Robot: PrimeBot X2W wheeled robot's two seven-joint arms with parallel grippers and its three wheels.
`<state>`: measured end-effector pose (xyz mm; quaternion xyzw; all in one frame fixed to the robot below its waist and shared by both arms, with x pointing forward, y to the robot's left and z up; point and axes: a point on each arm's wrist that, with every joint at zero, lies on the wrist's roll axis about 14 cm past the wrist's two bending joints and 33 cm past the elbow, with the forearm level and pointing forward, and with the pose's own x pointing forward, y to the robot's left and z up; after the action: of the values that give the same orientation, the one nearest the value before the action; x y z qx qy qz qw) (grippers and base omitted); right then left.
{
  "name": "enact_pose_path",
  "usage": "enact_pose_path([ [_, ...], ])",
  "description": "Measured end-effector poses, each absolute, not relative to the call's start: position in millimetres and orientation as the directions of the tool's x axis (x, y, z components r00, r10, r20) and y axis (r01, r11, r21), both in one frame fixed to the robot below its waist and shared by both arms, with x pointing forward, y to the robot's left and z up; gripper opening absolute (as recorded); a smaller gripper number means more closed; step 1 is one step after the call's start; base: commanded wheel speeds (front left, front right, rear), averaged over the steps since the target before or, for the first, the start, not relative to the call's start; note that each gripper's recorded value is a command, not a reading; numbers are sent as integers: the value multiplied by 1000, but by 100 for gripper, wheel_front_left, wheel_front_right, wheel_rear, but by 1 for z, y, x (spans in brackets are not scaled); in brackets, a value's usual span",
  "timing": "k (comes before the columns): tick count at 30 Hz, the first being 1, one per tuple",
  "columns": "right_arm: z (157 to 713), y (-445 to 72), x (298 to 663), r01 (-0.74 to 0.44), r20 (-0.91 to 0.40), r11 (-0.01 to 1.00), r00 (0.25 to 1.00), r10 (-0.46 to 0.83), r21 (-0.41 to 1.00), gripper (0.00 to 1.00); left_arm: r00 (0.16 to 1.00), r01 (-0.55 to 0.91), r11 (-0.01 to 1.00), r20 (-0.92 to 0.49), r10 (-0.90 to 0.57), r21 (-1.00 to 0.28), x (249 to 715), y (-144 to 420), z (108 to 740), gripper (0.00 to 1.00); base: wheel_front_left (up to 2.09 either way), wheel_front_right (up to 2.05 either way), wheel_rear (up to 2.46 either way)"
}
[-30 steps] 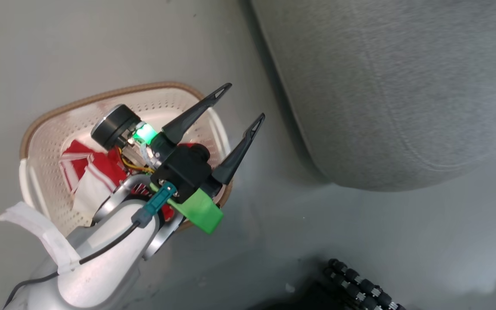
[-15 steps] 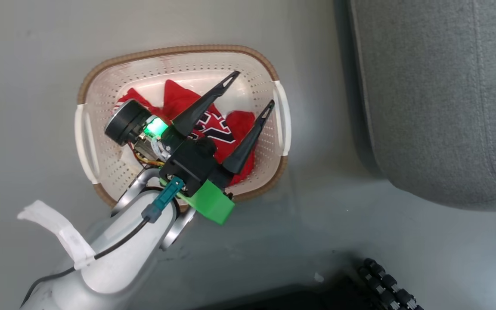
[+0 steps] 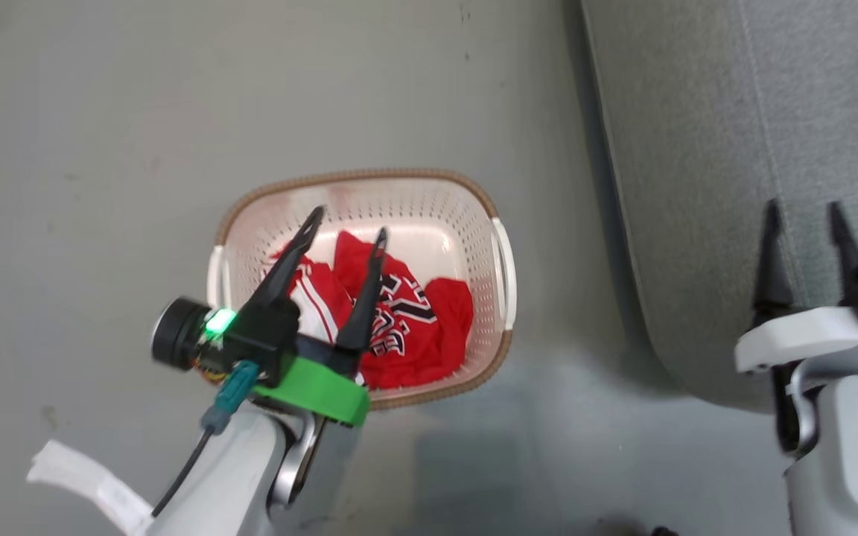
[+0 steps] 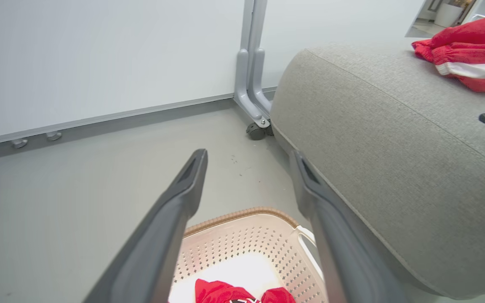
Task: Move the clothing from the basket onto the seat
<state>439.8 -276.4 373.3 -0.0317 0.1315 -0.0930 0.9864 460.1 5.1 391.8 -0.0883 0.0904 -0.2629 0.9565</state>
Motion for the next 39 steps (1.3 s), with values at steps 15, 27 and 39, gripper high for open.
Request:
enact_pose_path([
  [15,477,-146,388,-156,5,983,988,156,99,100,982,175,969,-44,-185,-177,391,103,463,100,0,0,0],
  [27,521,-146,337,-162,137,983,979,149,86,100,990,133,983,63,-126,-126,331,125,501,100,0,0,0],
  [39,514,-152,315,-143,121,986,984,132,83,100,986,153,981,90,-142,-120,321,119,508,100,0,0,0],
])
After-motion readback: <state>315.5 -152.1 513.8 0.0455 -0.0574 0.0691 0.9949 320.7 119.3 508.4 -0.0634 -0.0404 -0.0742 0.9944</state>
